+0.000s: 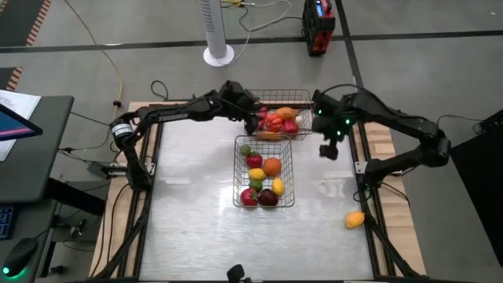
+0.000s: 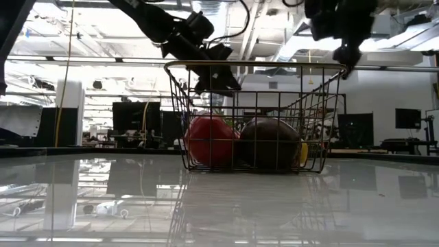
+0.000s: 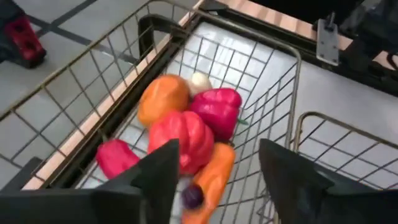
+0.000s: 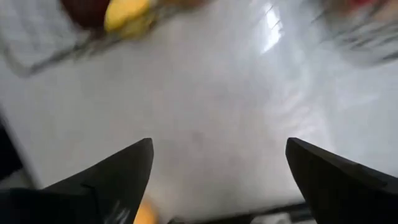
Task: Sort produce into baskets
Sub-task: Put the lemon into the bottom wire basket
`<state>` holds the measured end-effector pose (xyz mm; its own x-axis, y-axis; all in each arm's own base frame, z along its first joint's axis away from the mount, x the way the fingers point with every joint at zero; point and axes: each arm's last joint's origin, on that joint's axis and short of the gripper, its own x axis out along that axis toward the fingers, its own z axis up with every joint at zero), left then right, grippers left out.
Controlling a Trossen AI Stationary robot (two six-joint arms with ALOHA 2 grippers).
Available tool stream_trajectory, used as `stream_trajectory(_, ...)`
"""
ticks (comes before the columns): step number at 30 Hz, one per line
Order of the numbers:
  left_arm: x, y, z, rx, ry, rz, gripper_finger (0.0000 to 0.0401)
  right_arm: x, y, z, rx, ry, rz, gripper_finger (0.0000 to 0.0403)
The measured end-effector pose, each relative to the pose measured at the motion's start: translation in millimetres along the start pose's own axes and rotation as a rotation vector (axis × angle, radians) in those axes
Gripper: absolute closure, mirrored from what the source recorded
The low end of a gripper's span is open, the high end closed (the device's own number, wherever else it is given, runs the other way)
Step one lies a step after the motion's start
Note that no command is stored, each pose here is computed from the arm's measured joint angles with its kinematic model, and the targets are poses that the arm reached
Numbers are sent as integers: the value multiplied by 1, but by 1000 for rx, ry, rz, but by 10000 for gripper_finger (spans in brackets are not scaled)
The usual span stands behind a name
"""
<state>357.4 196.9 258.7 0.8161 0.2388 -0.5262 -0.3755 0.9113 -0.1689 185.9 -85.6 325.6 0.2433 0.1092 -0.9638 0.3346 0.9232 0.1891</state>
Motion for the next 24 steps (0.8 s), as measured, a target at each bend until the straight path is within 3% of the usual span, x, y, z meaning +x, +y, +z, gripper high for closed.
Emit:
stream_trajectory(5,-4,-1,9,29,-14,22,152,19,15,-9,2,128,99,12)
stream_trajectory(10,-30,-6,19,33,-22,28,152,39,35,-19,-54,225,130,11)
stream_trajectory(16,-59,-26,-11,109,49,60,180,68,67,-40,-165,357,148,10)
stream_trajectory(24,-113,-30,-49,-21,-75,133,197,103,106,-77,-330,475,137,10)
